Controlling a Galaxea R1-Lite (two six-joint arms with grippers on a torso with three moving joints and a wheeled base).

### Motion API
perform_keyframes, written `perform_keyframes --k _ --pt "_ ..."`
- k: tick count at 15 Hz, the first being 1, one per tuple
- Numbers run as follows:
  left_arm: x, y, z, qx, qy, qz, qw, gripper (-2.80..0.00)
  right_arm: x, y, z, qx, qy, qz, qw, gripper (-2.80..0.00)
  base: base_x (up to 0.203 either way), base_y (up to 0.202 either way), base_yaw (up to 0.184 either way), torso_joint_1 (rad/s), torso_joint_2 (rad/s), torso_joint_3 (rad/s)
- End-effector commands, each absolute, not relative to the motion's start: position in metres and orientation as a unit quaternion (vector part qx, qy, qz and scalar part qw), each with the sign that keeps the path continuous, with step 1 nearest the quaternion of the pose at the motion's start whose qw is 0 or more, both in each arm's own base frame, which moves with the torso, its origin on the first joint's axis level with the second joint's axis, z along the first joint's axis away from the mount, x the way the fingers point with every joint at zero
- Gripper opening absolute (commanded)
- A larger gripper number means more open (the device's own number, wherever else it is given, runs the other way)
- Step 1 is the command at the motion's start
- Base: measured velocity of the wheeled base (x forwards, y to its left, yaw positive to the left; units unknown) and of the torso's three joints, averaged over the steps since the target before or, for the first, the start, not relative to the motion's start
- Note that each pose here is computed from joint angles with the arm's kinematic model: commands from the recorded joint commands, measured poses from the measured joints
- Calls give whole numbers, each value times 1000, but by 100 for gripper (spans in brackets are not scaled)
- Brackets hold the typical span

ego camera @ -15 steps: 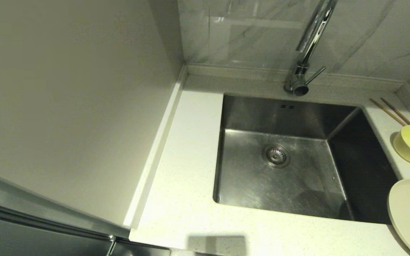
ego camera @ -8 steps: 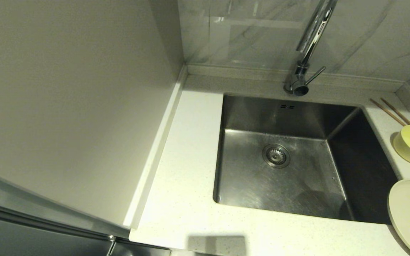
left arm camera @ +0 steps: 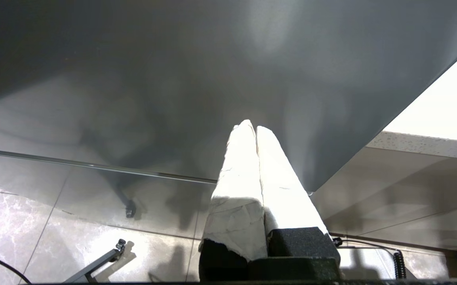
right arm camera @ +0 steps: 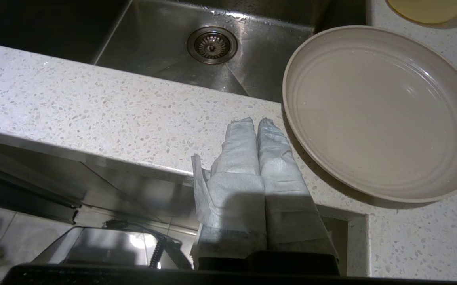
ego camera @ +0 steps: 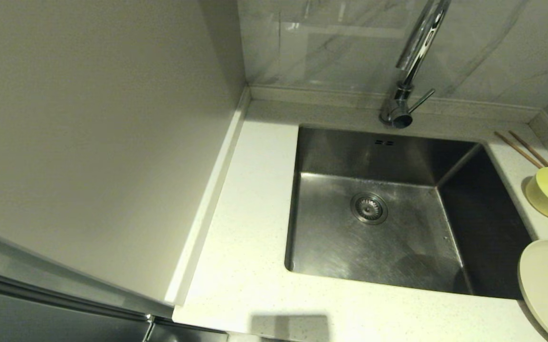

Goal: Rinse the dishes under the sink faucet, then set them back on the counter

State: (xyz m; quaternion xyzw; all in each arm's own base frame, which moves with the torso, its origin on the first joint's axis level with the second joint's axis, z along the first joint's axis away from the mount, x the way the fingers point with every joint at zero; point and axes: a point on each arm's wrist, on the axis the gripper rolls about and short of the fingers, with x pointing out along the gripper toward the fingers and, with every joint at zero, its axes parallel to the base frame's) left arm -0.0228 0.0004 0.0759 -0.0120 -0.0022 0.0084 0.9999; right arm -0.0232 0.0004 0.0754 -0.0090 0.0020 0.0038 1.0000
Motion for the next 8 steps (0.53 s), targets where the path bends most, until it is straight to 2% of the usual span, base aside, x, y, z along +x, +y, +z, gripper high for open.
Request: perform_keyframes --k 1,8 --pt "-23 0 76 -12 -3 8 1000 -280 -23 0 76 -7 5 3 1000 -280 0 0 0 0 0 0" --pt "-23 0 76 -12 -3 8 1000 -280 -23 0 76 11 4 -6 1000 -280 0 0 0 0 0 0"
